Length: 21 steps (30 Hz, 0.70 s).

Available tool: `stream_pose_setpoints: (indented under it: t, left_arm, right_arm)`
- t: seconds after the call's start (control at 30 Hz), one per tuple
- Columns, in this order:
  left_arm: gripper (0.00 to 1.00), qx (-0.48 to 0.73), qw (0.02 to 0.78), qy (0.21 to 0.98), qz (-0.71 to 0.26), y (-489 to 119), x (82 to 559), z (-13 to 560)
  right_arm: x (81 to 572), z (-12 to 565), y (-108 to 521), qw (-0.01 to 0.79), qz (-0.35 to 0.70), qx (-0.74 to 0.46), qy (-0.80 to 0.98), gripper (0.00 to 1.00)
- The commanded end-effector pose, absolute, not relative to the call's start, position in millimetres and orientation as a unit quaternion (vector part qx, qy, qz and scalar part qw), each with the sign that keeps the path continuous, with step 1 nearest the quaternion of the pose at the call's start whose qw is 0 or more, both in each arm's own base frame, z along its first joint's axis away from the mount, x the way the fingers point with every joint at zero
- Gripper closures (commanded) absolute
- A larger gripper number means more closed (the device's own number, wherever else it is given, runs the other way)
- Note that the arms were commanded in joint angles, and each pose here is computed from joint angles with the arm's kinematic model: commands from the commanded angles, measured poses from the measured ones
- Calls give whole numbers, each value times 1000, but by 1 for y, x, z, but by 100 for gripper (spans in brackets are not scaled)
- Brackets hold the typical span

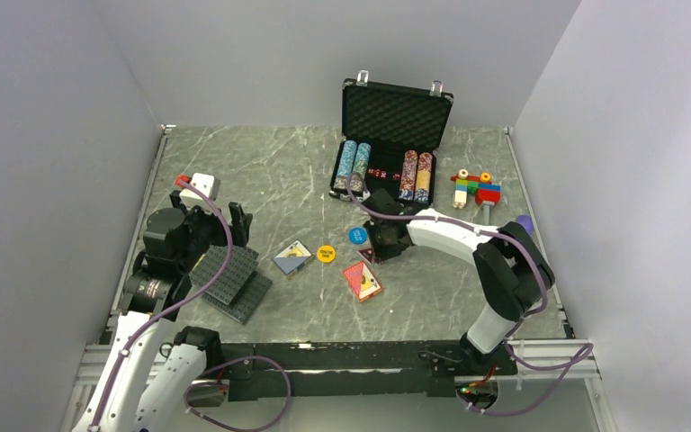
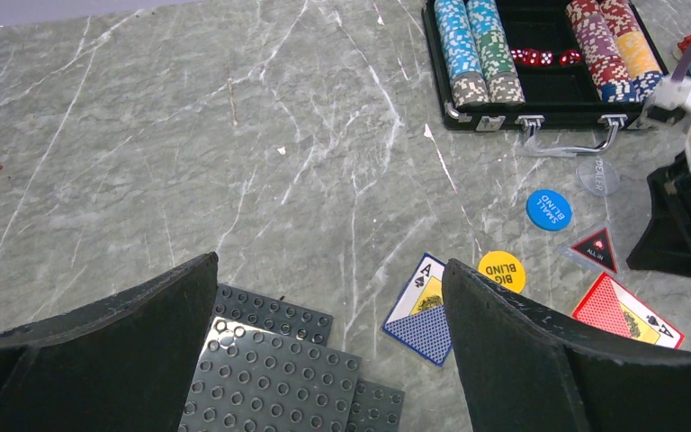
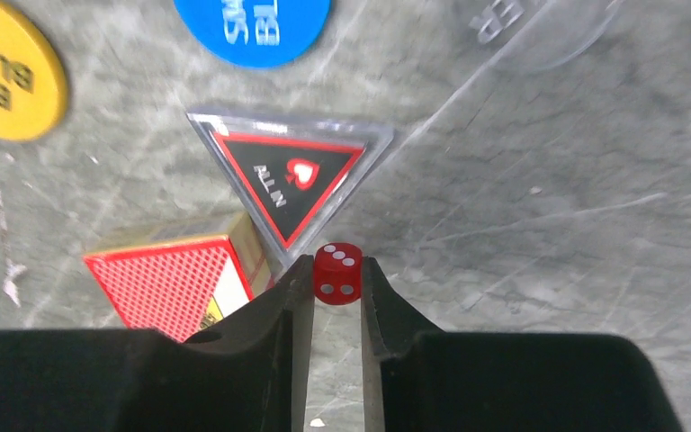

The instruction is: Pack up texas hold em set

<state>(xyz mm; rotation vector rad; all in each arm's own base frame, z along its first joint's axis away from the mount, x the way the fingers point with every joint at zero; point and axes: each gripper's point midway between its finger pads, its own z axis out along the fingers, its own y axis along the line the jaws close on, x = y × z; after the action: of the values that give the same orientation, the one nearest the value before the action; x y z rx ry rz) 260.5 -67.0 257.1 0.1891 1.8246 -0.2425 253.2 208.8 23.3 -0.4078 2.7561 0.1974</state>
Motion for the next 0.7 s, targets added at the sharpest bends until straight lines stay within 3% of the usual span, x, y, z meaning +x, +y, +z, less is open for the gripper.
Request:
stream_pose_setpoints:
  t: [0.0,0.37,0.67]
  left_arm:
    - [2,83,619,773,-111,-70,262,269]
    - [2,83,620,772,-112,-70,262,270]
    - [2,82,621,772,-110,-69,263,270]
  right_arm:
    - [302,72,208,242,70,-101,963,100]
    - [446,147,180,382,83,2,921,100]
    - [512,127,176,410,47,22,911,100]
